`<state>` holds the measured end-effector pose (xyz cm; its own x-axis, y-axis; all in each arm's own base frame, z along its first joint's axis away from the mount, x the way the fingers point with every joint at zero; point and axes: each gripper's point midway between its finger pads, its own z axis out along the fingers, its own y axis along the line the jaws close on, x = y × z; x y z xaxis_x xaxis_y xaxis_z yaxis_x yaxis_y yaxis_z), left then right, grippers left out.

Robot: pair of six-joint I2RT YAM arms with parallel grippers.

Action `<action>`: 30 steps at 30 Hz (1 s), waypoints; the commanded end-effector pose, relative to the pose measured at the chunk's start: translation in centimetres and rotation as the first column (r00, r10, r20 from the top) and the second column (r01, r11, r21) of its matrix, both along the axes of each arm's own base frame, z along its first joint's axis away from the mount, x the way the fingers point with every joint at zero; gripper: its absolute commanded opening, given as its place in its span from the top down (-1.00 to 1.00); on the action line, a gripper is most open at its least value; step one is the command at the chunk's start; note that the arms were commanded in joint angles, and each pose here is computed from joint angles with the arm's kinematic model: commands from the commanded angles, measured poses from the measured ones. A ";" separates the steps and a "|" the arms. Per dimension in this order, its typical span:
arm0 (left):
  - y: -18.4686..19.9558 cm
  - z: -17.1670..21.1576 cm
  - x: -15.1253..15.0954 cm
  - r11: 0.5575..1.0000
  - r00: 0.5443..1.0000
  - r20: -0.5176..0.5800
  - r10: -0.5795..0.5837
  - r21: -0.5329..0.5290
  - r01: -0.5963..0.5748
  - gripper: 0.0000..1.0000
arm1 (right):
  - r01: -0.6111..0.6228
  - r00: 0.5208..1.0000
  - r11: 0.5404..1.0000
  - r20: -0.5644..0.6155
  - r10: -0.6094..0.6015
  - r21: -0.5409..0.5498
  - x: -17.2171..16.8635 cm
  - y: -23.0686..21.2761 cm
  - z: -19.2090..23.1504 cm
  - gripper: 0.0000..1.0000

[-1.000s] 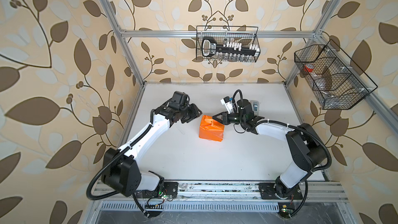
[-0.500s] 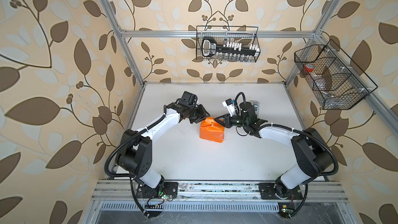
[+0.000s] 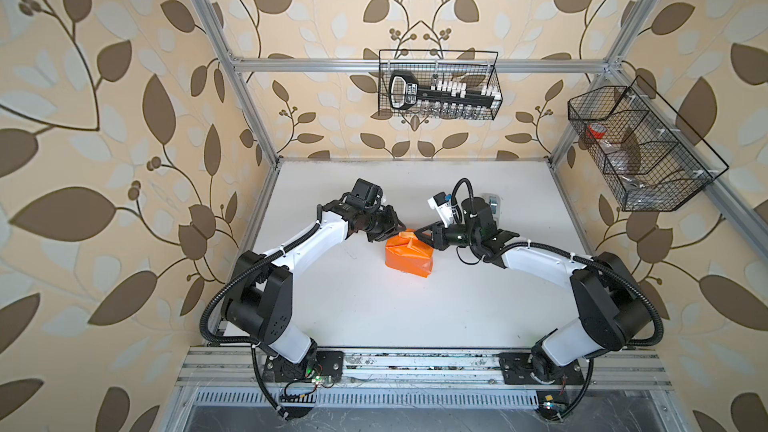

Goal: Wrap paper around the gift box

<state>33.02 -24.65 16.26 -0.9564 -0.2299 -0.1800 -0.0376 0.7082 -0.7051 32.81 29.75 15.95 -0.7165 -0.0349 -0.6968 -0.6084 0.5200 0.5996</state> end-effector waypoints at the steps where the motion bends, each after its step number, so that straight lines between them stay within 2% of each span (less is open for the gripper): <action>1: -0.4 1.5 -1.5 0.998 0.999 0.008 -0.039 -0.043 0.039 0.50 | -0.018 1.000 1.000 0.019 0.018 -0.004 -0.2 0.1 0.7 0.47; 6: -0.7 2.3 -2.0 0.996 0.998 0.004 -0.061 -0.066 0.061 0.51 | -0.040 0.999 0.999 0.025 0.040 0.007 -0.3 0.5 1.6 0.42; 10: -0.8 2.6 -2.3 0.994 0.997 -0.003 -0.076 -0.074 0.076 0.41 | -0.055 0.998 0.998 0.026 0.055 -0.004 -0.3 0.6 1.8 0.37; 13: -0.9 2.8 -2.4 0.992 0.996 -0.007 -0.088 -0.088 0.087 0.30 | -0.065 0.998 0.998 0.022 0.066 -0.014 -0.3 0.7 1.6 0.34; 18: -0.2 3.4 -2.3 0.994 0.998 -0.005 -0.069 -0.084 0.068 -0.21 | -0.066 0.998 0.998 0.017 0.066 -0.014 0.1 0.5 1.6 0.30; 25: 0.4 2.7 -2.3 0.996 0.999 -0.017 -0.046 -0.076 0.044 -0.35 | -0.041 0.999 0.999 0.017 0.041 -0.001 1.3 0.0 2.1 0.23; 30: 0.5 1.7 -2.2 0.997 0.999 -0.031 -0.026 -0.072 0.024 -0.41 | -0.040 0.999 0.999 0.024 0.040 0.005 2.2 -0.5 2.8 0.01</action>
